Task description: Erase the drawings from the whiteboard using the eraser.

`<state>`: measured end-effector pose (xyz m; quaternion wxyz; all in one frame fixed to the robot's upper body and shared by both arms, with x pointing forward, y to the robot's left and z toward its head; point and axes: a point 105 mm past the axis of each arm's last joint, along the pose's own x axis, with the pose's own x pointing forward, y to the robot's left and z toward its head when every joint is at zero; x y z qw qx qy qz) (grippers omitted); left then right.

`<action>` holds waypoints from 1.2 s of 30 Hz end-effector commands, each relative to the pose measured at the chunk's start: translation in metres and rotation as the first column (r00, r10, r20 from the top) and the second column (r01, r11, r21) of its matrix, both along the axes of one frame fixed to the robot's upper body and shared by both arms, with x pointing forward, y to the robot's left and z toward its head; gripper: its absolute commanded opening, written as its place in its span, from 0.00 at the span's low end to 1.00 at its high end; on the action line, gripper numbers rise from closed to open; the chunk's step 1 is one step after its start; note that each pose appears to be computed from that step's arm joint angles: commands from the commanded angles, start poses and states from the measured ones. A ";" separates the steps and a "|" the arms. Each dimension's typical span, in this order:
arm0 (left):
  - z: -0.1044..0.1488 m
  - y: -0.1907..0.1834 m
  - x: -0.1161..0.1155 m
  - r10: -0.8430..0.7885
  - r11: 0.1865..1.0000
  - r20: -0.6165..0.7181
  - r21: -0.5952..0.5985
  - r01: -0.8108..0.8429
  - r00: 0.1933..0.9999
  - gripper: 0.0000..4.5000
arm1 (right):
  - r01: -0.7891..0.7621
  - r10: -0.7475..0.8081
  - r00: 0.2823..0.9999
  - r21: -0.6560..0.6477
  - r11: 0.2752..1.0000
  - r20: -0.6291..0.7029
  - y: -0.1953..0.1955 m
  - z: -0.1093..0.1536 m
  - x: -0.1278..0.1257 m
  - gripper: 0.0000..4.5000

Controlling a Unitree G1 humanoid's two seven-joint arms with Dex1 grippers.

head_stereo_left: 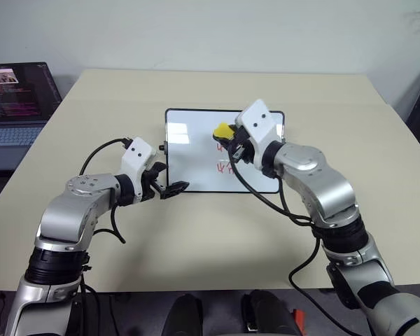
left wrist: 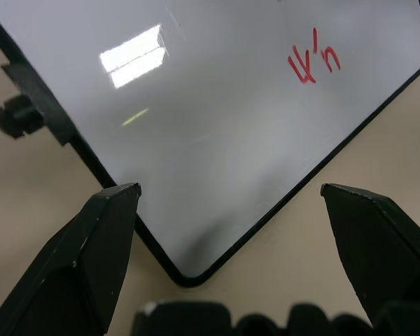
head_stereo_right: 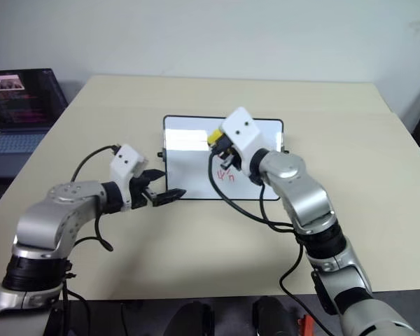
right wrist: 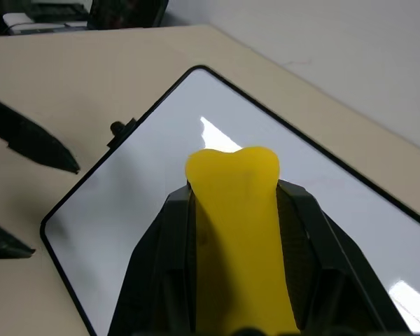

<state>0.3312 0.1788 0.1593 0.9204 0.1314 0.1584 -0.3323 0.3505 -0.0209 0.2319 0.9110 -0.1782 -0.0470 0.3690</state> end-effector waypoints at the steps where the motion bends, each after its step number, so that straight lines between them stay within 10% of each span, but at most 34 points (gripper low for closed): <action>1: 0.020 0.003 -0.003 0.018 0.999 0.087 0.037 -0.021 0.996 1.00 | -0.030 0.029 0.999 0.020 0.999 0.034 -0.007 0.011 -0.010 0.27; 13: 0.020 0.015 -0.007 0.068 0.993 0.103 0.093 -0.077 0.992 1.00 | -0.085 0.082 0.995 -0.064 0.994 -0.052 -0.015 -0.023 -0.019 0.27; 27: 0.016 0.013 -0.003 -0.014 0.998 0.101 0.064 0.008 0.995 1.00 | -0.024 0.031 0.998 -0.105 0.994 0.061 0.016 -0.003 0.023 0.27; 36: 0.011 0.002 -0.005 -0.081 0.994 0.081 0.078 0.075 0.993 1.00 | -0.041 0.034 0.999 -0.293 0.955 -0.029 0.021 -0.048 0.047 0.27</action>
